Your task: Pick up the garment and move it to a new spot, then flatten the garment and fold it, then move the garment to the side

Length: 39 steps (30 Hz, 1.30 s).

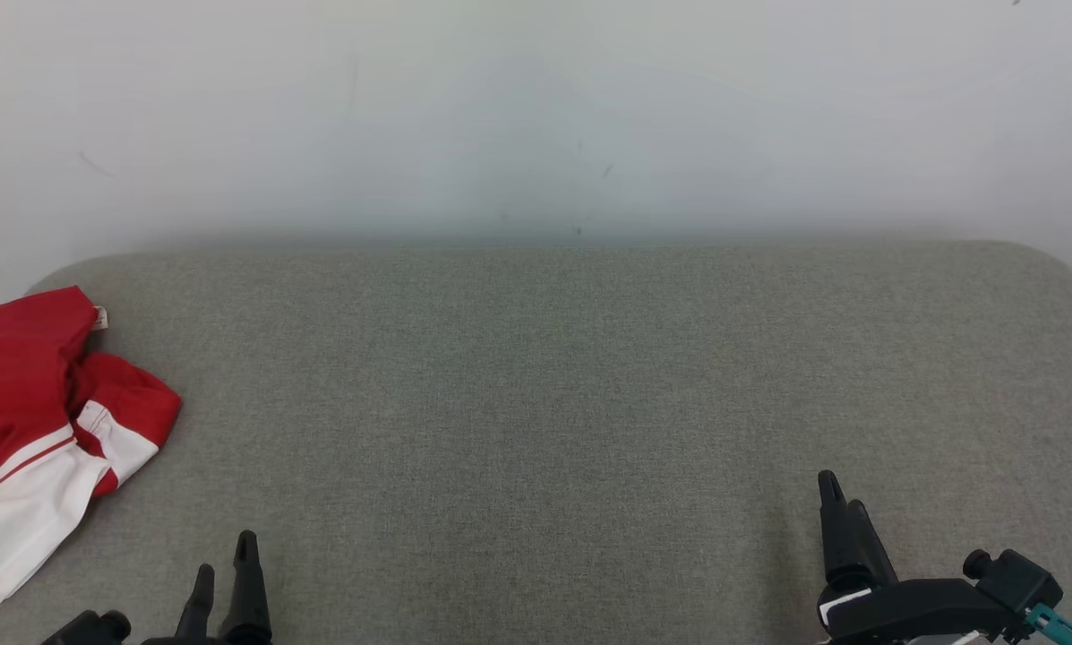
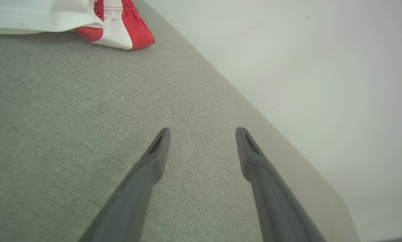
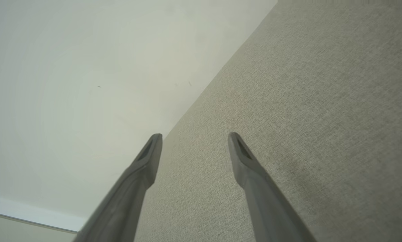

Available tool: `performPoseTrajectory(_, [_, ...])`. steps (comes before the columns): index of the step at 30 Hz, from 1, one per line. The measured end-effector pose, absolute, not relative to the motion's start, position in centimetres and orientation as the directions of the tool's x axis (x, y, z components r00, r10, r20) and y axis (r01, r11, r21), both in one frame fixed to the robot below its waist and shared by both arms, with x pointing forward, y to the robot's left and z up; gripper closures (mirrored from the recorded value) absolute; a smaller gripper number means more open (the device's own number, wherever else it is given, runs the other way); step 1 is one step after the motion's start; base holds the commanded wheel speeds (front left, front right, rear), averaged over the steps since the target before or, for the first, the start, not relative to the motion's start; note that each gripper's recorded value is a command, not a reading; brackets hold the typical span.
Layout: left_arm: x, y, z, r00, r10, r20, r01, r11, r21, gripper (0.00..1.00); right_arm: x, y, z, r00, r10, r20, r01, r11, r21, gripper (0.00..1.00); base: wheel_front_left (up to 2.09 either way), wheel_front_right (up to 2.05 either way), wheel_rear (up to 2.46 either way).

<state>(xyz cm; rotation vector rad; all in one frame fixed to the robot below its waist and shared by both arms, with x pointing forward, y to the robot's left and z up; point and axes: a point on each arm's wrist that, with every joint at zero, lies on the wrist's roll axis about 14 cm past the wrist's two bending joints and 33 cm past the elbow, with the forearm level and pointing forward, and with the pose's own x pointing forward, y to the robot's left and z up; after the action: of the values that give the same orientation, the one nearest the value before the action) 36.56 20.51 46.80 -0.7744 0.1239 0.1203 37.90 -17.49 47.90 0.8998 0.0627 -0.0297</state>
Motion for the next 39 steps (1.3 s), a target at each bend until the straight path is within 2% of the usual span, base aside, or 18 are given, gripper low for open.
performPoseTrajectory(15, [36.8, 19.7, 48.1, 0.995, 0.044, -0.095, -0.085, 0.867, -0.491, 0.00, 37.9, -17.8, 48.0, 0.998, 0.013, -0.057, 0.024, 0.798, 0.602, 0.00, 0.00, 0.00, 0.00])
performPoseTrajectory(24, [36.8, 19.3, 48.4, 0.997, 0.031, -0.072, -0.057, 0.918, -0.391, 0.00, 37.8, -17.9, 48.0, 0.998, 0.018, -0.055, 0.014, 0.852, 0.524, 0.00, 0.00, 0.00, 0.00])
performPoseTrajectory(39, [36.7, 18.1, 48.8, 0.999, -0.008, -0.033, -0.002, 0.956, -0.294, 0.00, 37.3, -17.9, 47.6, 0.998, 0.027, -0.061, 0.001, 0.911, 0.413, 0.00, 0.00, 0.00, 0.00])
